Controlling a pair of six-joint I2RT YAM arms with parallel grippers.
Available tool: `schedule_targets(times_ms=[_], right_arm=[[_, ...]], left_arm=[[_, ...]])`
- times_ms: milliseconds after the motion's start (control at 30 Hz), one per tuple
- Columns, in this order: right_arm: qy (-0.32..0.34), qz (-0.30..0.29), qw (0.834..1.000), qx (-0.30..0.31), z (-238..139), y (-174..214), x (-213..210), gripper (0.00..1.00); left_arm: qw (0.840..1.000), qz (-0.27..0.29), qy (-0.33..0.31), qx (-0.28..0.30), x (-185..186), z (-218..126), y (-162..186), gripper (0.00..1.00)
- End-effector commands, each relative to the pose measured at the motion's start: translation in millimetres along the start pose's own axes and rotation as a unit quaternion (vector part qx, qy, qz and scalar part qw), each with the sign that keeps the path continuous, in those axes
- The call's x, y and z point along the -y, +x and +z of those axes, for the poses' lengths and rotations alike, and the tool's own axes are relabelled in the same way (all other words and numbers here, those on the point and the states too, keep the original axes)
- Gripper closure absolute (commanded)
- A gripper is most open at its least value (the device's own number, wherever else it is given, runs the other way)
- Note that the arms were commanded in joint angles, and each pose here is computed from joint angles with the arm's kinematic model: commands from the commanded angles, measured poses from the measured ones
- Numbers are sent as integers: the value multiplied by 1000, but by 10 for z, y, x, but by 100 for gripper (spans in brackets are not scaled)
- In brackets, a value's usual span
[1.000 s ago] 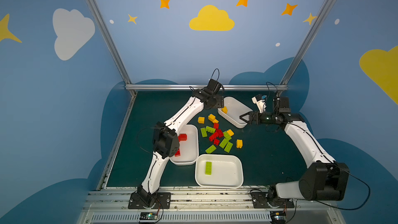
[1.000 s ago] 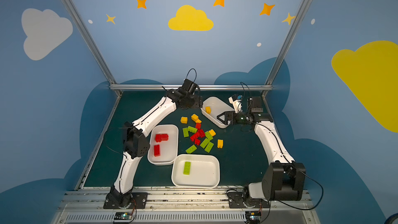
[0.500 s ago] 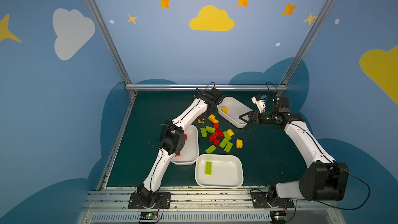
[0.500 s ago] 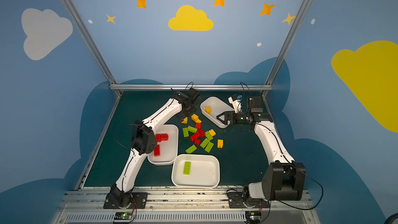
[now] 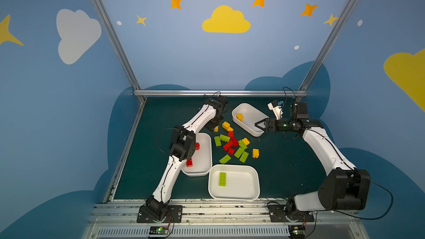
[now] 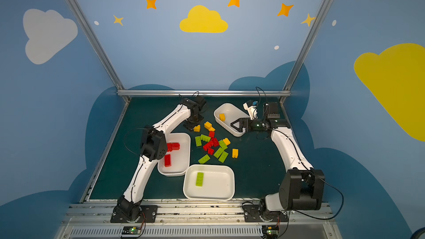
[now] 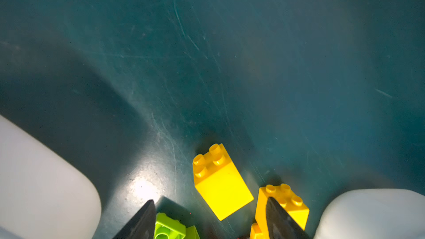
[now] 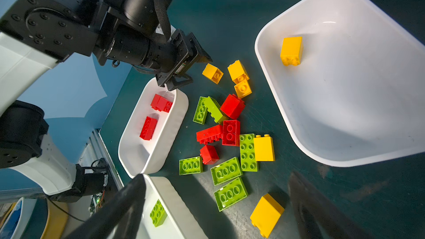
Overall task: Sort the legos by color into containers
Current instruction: 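Return the left gripper to the pile and grasp another yellow brick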
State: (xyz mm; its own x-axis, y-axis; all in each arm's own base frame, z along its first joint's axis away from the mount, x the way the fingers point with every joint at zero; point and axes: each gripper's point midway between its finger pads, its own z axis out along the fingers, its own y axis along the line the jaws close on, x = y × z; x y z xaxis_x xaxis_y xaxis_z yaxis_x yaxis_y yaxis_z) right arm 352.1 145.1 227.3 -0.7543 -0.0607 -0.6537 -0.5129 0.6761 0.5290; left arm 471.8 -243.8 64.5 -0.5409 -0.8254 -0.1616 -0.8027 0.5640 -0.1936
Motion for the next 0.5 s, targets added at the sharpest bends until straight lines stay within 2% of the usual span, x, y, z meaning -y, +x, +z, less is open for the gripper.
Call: schedule_targets(times_ms=[0, 300, 467], right_arm=[[-20, 3, 1000, 11, -5, -90, -92, 5], [-25, 8, 1000, 5, 36, -65, -85, 5], [-24, 9, 1000, 3, 40, -51, -80, 5]], left_arm=[[1000, -21, -12, -13, -30, 209, 27, 27], [999, -29, -29, -25, -34, 393, 72, 35], [999, -25, -33, -23, -46, 440, 83, 44]])
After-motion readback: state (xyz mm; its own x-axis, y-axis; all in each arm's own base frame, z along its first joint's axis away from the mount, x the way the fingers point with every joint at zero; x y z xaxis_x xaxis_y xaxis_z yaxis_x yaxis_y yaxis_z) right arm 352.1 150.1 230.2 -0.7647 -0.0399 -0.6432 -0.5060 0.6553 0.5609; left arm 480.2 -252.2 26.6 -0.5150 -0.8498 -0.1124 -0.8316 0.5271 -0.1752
